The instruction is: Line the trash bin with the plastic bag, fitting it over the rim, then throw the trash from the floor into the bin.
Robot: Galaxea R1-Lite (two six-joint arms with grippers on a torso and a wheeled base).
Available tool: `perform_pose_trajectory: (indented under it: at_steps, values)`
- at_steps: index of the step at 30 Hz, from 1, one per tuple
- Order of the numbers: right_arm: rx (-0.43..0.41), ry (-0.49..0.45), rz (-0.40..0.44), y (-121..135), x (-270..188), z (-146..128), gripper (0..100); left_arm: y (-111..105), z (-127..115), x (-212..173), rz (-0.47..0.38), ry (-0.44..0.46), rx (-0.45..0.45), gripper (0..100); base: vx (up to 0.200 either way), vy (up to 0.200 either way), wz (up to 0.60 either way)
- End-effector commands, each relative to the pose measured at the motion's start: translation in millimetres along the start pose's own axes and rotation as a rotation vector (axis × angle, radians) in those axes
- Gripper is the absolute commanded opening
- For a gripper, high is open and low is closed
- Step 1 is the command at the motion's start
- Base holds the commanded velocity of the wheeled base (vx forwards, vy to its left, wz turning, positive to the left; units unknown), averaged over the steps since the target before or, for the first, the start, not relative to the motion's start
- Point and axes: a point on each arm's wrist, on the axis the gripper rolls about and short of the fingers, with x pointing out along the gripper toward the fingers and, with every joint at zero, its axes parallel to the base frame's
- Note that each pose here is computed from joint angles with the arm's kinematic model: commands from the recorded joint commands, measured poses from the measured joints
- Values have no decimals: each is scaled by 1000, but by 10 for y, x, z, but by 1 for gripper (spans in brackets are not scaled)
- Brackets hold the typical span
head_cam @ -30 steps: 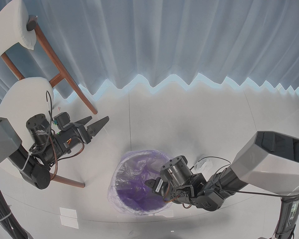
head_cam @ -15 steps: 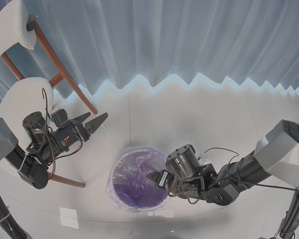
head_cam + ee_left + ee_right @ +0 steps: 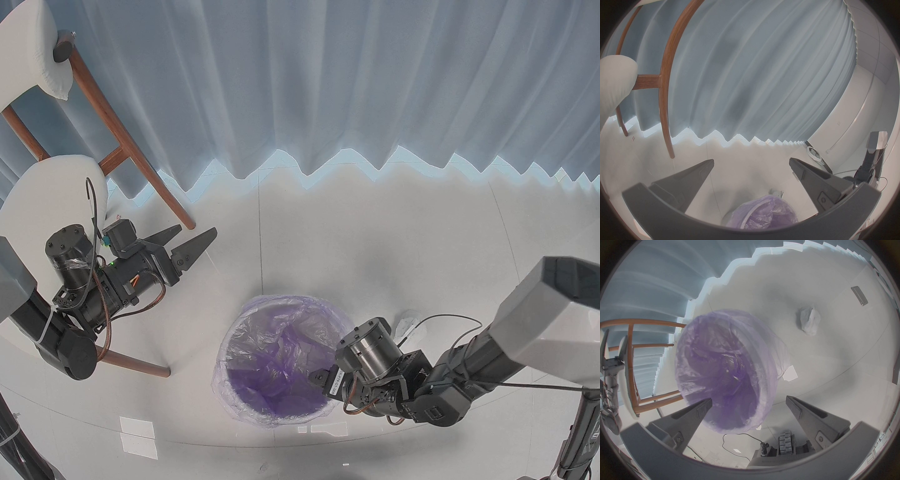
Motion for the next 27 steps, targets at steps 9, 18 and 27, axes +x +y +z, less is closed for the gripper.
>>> perform_pose_trajectory:
  at_steps: [9,18,27]
  values:
    - [5,-1,-37,-37,480,-56,100,-31,68,-26,-5,-20,12,100,0,0,0]
    - [7,-4,-35,-40,489,-59,100,-47,61,-40,-7,-17,12,100,0,0,0]
    - [3,-12,-47,-56,479,-70,100,-11,298,13,-10,-91,47,100,0,0,0]
